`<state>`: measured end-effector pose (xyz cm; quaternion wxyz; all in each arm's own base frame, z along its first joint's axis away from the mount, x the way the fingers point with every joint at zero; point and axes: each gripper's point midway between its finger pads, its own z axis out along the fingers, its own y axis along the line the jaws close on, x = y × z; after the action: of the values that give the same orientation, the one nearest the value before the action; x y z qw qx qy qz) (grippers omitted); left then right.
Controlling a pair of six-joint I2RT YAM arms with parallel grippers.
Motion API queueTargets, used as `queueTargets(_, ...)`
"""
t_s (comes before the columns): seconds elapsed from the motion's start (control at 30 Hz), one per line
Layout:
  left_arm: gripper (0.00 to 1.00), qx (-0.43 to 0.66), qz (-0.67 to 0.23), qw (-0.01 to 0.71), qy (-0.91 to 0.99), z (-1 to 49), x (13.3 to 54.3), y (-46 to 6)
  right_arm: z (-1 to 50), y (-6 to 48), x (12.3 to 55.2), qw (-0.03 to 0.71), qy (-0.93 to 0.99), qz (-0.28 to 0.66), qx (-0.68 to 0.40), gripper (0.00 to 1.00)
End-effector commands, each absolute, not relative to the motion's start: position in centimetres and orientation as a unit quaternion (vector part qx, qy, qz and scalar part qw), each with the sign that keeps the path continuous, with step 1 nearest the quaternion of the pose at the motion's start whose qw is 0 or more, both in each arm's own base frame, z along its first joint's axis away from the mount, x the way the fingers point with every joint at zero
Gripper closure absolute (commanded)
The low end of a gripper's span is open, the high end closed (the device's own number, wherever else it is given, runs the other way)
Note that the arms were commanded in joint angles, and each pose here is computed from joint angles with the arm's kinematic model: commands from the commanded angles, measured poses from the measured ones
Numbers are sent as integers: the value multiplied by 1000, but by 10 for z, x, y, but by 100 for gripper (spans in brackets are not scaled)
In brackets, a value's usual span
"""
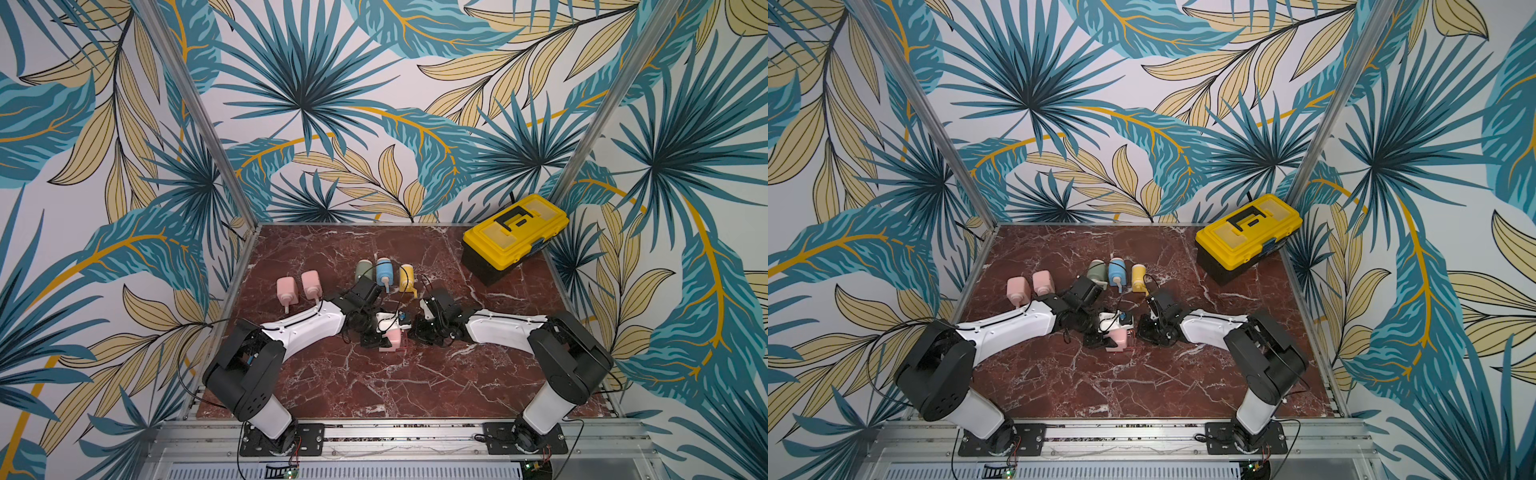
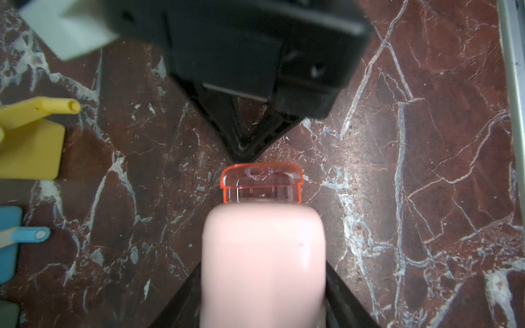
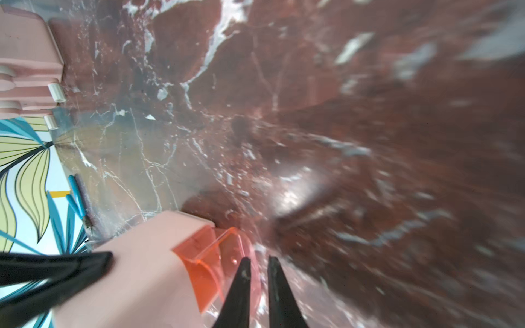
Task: Put the tray back into the pencil sharpener
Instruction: Close the container of the pencil sharpener.
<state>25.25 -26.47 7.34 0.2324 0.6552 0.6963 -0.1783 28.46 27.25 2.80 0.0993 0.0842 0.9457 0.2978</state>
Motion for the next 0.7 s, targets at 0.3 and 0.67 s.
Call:
queueTargets(0.3, 55, 656, -175, 203, 705, 59, 246, -262, 34, 310, 286, 61, 920, 378, 81, 86)
queueTargets(0.67, 71, 635, -165, 222, 722, 75, 250, -265, 48, 267, 293, 115, 922, 346, 132, 83)
